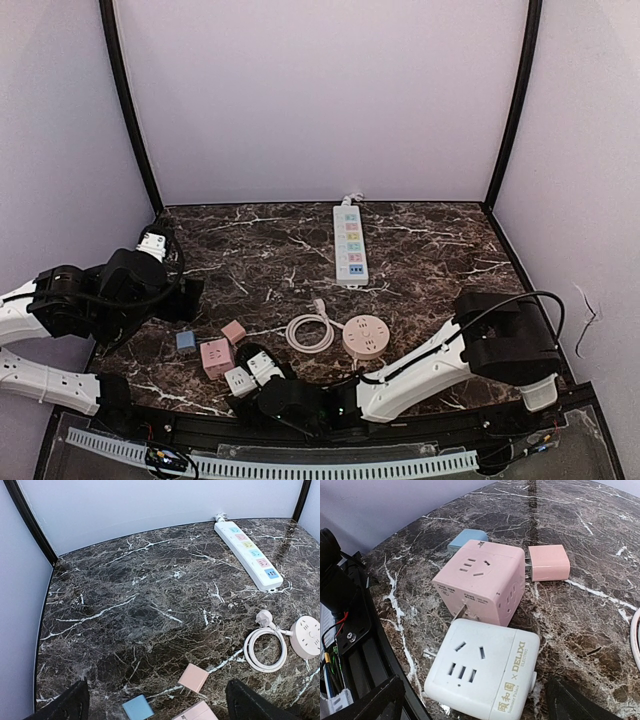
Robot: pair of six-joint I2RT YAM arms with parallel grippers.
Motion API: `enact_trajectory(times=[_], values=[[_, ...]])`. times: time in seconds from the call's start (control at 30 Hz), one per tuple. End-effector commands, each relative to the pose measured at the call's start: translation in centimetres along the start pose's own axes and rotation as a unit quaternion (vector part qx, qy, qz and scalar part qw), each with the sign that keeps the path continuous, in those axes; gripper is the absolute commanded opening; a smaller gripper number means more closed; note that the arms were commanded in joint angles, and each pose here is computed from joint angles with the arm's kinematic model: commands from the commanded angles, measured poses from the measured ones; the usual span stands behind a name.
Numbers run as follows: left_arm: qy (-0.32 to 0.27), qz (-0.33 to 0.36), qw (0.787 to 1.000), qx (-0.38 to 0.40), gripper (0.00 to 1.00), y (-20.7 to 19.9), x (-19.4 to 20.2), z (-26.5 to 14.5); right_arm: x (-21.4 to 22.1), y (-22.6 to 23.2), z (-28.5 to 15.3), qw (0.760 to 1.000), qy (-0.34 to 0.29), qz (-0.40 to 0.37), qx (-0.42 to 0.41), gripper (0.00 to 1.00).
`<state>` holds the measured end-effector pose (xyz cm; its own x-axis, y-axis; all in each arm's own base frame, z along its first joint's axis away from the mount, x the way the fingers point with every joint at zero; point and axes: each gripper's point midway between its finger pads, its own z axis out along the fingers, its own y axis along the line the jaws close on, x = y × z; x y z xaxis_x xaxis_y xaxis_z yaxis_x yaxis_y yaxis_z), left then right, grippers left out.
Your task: Insert the plug
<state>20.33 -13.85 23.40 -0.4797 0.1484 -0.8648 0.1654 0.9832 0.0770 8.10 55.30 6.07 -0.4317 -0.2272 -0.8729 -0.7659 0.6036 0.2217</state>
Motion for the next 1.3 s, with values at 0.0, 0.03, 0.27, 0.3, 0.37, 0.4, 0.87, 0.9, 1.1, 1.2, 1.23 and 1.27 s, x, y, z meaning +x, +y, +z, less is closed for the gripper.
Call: enact_trajectory(times=[0.0, 0.03, 0.27, 0.3, 0.37, 0.4, 0.87, 0.9, 1.1, 1.2, 1.23, 1.27], values=[[0.006, 0.009, 1.0, -0.019, 0.95, 0.9, 0.5, 0.1, -0.2, -0.3, 0.4, 1.0, -0.012, 0.005, 0.021, 0.96], [0.006, 0.009, 1.0, -0.019, 0.95, 0.9, 0.6, 0.1, -0.2, -0.5, 0.4, 1.0, -0.017, 0.004, 0.024, 0.95], [0.002, 0.004, 1.0, -0.015, 0.94, 1.0, 0.5, -0.1, 0.0, -0.5, 1.1, 0.999, -0.028, -0.005, 0.03, 0.86], [0.001, 0.005, 1.0, -0.015, 0.94, 1.0, 0.5, -0.1, 0.2, -0.5, 1.3, 0.999, -0.025, -0.006, 0.03, 0.85], [0.002, 0.005, 1.0, -0.014, 0.94, 0.9, 0.4, 0.0, 0.3, -0.4, 1.4, 0.999, -0.025, -0.008, 0.03, 0.84], [0.002, 0.005, 1.0, -0.015, 0.94, 0.9, 0.5, 0.0, 0.3, -0.5, 1.4, 0.999, -0.025, -0.008, 0.031, 0.84], [0.004, 0.014, 1.0, 0.023, 0.93, -0.7, 0.5, 0.2, -0.6, -1.4, -0.4, 0.999, -0.042, -0.013, 0.03, 0.54], [0.003, 0.013, 1.0, 0.027, 0.93, -0.9, 0.5, 0.2, -0.9, -1.5, -0.8, 0.998, -0.045, -0.014, 0.031, 0.52], [-0.002, 0.021, 0.999, 0.049, 0.93, -2.5, 0.4, 0.8, -2.3, -2.7, -2.9, 0.997, -0.057, -0.017, 0.043, 0.48], [0.004, 0.034, 0.997, 0.068, 0.93, -3.6, 0.5, 1.0, -3.0, -3.5, -4.1, 0.997, -0.062, -0.013, 0.048, 0.47], [0.003, 0.035, 0.997, 0.075, 0.93, -3.9, 0.4, 1.0, -3.3, -3.8, -4.5, 0.997, -0.064, -0.01, 0.049, 0.47], [0.003, 0.036, 0.996, 0.077, 0.92, -4.1, 0.4, 1.1, -3.6, -4.3, -4.9, 0.997, -0.065, -0.008, 0.051, 0.47]])
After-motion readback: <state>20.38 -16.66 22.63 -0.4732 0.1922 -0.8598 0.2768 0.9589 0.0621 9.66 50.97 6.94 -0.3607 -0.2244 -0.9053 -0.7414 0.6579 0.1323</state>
